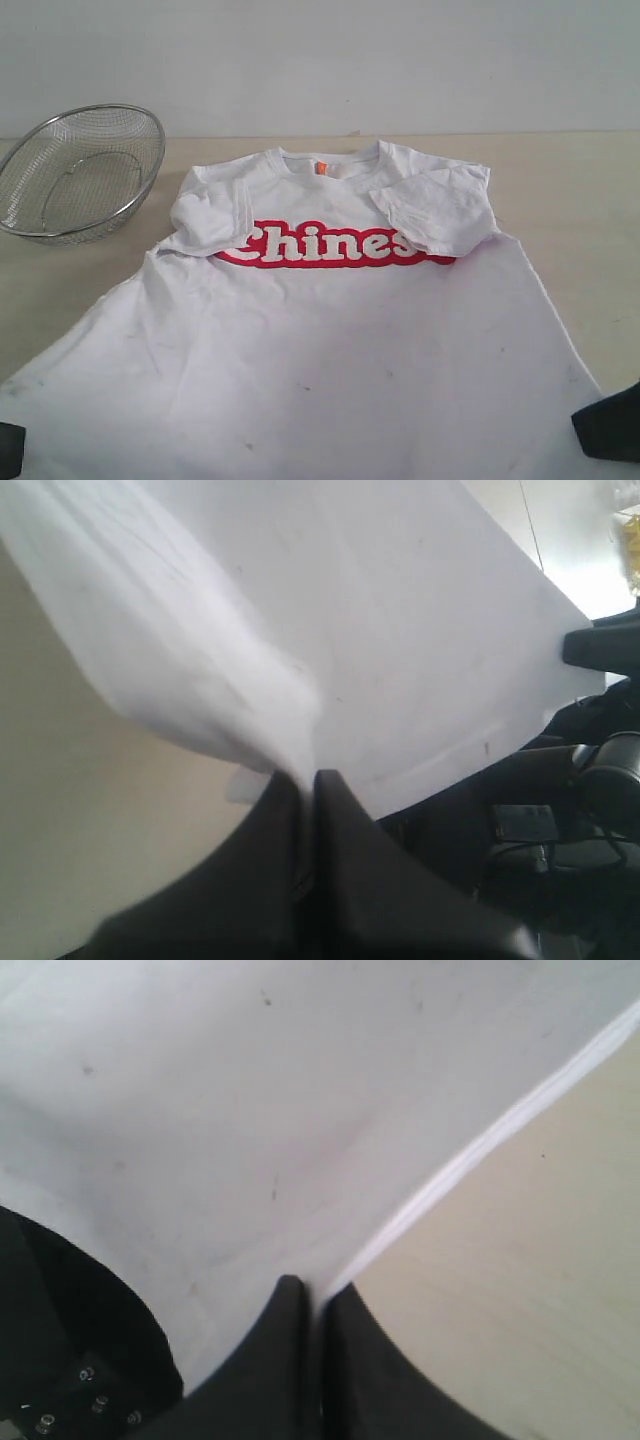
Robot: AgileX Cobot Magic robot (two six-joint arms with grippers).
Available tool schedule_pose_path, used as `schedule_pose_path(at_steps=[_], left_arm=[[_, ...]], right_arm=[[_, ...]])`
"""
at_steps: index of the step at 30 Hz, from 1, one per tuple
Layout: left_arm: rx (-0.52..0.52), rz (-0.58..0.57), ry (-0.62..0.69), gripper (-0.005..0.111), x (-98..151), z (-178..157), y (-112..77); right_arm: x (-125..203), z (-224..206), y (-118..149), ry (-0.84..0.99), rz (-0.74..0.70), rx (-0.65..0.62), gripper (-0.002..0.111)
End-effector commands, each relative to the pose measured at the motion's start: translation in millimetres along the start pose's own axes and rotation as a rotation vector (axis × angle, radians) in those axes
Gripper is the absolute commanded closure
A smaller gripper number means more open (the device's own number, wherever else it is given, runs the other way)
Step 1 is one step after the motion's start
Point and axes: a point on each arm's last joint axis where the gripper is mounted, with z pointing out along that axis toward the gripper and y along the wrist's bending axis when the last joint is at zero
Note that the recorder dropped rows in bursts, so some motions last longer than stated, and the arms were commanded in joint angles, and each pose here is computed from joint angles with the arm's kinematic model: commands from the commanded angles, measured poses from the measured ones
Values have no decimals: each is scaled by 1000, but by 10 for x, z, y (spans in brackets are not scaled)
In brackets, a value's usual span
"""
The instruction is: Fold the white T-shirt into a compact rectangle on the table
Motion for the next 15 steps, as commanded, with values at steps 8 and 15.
schedule_pose_path(at_steps=[8, 15], left_arm=[[20, 16, -67, 102, 83, -320, -192], [26, 17, -70, 102, 121, -350, -202]], right_arm=[[18, -158, 105, -22, -27, -5, 108], [181, -267, 155, -34, -62, 54, 108]])
